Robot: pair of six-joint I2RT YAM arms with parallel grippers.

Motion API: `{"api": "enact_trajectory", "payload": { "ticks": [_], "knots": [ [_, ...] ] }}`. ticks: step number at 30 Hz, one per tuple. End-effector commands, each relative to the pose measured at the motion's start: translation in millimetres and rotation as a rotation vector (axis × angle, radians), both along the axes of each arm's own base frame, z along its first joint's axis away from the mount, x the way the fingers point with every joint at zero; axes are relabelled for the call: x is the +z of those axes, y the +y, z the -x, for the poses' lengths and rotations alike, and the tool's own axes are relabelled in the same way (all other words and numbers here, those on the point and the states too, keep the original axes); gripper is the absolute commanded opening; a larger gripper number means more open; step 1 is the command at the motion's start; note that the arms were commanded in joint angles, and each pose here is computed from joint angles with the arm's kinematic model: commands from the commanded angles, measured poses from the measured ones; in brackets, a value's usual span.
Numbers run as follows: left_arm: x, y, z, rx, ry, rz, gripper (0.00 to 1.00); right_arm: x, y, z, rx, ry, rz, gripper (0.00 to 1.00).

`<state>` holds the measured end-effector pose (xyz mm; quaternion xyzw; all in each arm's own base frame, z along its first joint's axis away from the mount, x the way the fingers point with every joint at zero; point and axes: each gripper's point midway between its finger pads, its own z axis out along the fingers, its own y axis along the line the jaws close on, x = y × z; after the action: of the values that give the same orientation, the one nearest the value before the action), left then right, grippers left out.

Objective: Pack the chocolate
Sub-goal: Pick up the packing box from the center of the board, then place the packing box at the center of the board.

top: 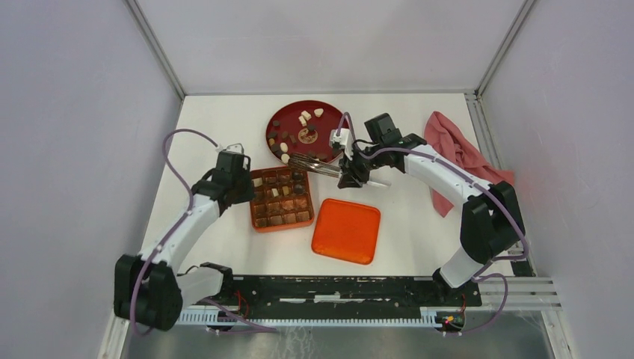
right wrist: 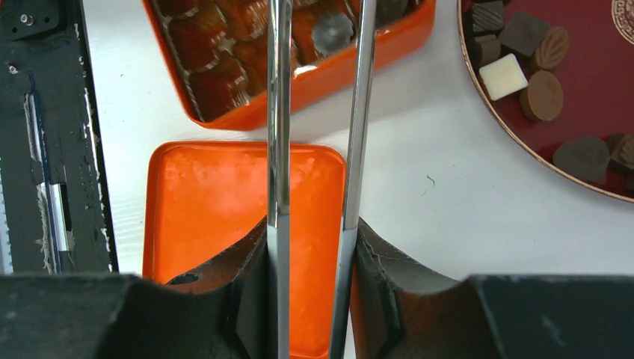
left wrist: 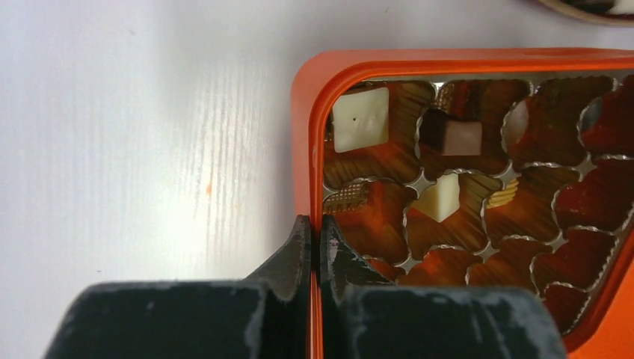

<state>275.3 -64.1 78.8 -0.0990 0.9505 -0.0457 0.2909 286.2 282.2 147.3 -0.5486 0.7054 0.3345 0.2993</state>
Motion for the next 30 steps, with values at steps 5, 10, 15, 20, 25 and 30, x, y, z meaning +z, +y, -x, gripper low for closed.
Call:
{"api": "enact_trajectory", "payload": {
  "ticks": [5, 10, 15, 20, 25, 30],
  "knots": [
    [87.0, 0.6, -20.0, -0.029, -0.413, -0.005, 0.02, 45.4, -12.1, -10.4, -0.018, -0.071, -0.101, 0.4],
    [60.8, -13.7, -19.6, -0.071, -0.297, 0.035, 0.02, 62.9, -20.3, -12.1, -0.033, -0.09, -0.14, 0.41],
    [36.2, -18.6, -20.9, -0.077, -0.185, 0.033, 0.02, 63.4, -26.6, -15.8, -0.049, -0.089, -0.145, 0.4],
    [20.5, -21.1, -21.8, -0.1, -0.1, 0.016, 0.02, 53.4, -26.6, -16.7, -0.048, -0.062, -0.135, 0.4],
    [-5.2, -27.0, -15.6, -0.128, 0.014, 0.023, 0.15, 40.7, -27.6, -20.9, -0.06, -0.045, -0.111, 0.4],
    [-1.4, -20.0, -16.1, -0.095, 0.01, -0.002, 0.45, 24.4, -33.5, -32.8, -0.109, -0.051, -0.061, 0.4]
  ]
}}
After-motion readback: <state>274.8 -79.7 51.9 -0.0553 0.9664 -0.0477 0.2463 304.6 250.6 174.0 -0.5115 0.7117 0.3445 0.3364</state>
